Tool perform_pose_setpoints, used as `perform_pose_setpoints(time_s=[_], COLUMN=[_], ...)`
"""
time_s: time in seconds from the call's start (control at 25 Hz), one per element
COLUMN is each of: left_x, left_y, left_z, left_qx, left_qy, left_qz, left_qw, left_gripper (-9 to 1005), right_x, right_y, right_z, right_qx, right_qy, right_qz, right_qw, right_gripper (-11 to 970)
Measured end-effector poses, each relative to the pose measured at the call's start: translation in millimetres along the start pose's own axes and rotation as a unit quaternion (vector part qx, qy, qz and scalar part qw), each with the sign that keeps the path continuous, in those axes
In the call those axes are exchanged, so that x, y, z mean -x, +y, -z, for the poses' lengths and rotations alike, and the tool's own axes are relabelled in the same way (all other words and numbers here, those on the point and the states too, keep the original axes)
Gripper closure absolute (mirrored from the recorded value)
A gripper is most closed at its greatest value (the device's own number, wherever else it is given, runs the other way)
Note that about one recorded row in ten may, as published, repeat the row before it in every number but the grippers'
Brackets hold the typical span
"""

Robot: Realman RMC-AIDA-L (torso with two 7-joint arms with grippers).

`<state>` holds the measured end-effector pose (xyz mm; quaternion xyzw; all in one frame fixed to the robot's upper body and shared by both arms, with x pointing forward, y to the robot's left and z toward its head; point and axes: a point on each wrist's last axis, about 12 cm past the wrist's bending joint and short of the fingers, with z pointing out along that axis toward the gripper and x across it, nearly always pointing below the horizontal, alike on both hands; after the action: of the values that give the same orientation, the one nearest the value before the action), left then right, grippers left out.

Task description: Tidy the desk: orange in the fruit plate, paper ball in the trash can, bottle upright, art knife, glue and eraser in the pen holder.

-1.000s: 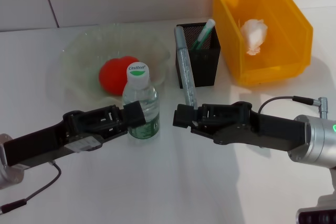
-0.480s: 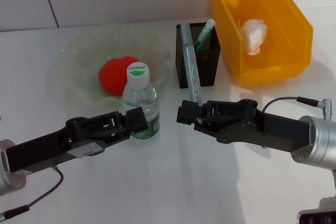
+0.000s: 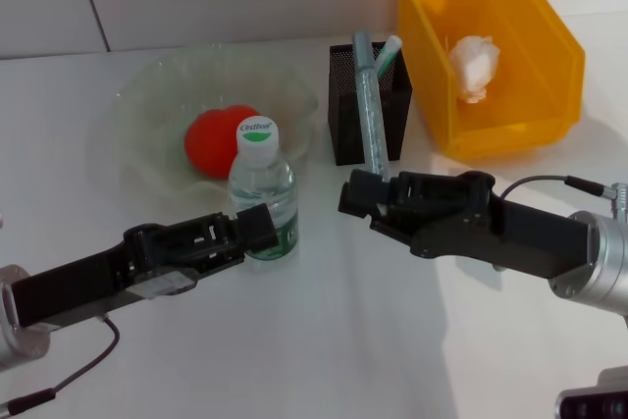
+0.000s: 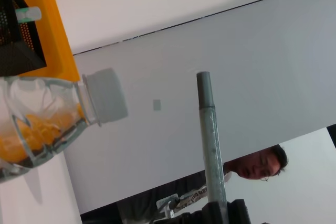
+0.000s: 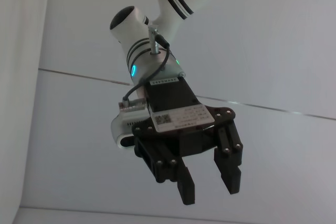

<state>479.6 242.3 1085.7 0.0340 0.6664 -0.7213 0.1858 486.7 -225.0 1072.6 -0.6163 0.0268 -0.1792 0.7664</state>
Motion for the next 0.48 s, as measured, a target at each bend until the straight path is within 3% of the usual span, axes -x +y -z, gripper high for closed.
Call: perform_pose_setpoints(time_s=[0.48], left_x=[-2.8], left_y=[0.9], left_z=[0.1], left_qx=[0.001], left_qy=[0.002], left_qz=[0.003], left_qw=[1.0], left_gripper=[629], right_x=[1.2], right_y=[0.2], right_z=[2.4], right_qx=[-0.001], right_qy=[0.006], right_qz=[-0.006], right_qw=[1.0], right_gripper=[795])
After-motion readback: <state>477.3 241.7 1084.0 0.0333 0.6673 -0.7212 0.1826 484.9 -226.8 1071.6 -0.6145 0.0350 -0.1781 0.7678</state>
